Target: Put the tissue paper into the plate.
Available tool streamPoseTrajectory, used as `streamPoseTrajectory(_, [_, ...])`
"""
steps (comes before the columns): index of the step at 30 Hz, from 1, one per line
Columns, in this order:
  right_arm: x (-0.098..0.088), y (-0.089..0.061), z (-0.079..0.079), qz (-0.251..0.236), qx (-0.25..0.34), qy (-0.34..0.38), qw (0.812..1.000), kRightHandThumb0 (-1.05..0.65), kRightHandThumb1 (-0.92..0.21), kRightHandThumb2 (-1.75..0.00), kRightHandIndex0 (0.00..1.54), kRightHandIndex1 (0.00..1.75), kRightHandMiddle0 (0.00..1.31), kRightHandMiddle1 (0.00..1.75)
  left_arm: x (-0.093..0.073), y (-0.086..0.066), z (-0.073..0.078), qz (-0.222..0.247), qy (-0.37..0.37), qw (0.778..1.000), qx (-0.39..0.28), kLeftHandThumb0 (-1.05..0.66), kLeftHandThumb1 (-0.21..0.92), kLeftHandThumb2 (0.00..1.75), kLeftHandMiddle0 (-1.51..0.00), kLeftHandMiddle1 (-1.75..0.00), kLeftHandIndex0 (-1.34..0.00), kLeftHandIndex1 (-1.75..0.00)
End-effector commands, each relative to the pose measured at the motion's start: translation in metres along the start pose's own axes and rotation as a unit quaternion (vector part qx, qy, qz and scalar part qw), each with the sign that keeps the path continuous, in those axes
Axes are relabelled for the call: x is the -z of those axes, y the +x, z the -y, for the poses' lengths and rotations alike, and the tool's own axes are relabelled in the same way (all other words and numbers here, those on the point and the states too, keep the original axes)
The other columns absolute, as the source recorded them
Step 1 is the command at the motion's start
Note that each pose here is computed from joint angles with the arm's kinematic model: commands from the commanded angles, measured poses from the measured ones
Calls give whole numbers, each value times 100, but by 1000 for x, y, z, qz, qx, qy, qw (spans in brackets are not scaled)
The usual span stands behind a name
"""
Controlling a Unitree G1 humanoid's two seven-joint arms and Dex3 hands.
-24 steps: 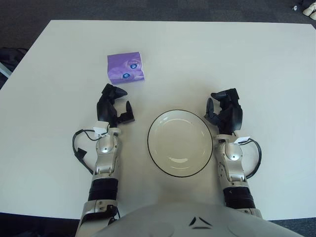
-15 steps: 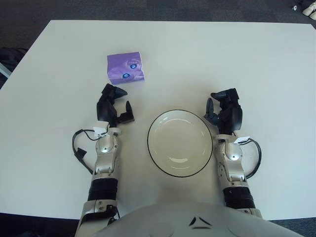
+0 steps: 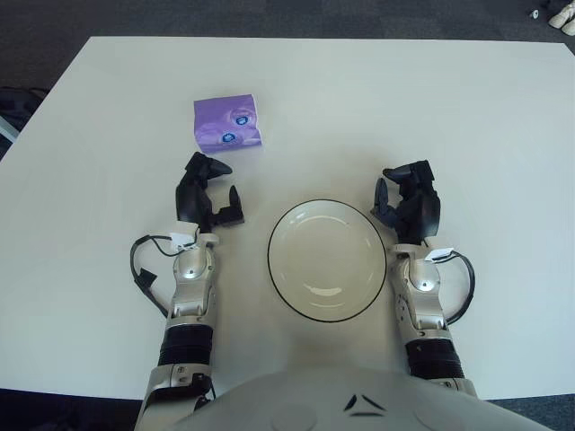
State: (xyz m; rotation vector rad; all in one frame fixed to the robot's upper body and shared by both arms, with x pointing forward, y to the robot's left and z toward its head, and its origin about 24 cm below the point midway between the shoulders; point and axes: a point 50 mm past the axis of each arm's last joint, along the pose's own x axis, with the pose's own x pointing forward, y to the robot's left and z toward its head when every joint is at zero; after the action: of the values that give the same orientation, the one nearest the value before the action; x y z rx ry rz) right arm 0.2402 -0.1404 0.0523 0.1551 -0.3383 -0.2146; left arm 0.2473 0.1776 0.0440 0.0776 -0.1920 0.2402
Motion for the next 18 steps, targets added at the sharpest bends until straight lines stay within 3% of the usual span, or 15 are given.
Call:
streamPoseTrajectory(1, [25, -24, 8, -69, 29, -2, 997, -39, -61, -95, 63, 138, 38, 175, 3, -14, -8, 12, 70, 997, -7, -1, 4, 163, -81, -172, -60, -175])
streamPoseTrajectory(7, [26, -24, 7, -70, 28, -2, 997, -39, -62, -94, 62, 137, 37, 175, -5, -11, -13, 93, 244, 965, -20, -1, 5, 163, -82, -173, -57, -175])
streamPoseTrajectory(13, [27, -23, 7, -71, 27, -1, 997, -39, -61, -95, 63, 137, 38, 175, -14, -1, -17, 149, 332, 931, -31, -1, -5, 173, -90, -174, -65, -172])
streamPoseTrajectory(18, [26, -23, 7, -69, 26, -2, 997, -40, -60, -97, 64, 138, 39, 175, -34, 7, -22, 205, 378, 902, -24, -1, -7, 174, -92, -175, -68, -168])
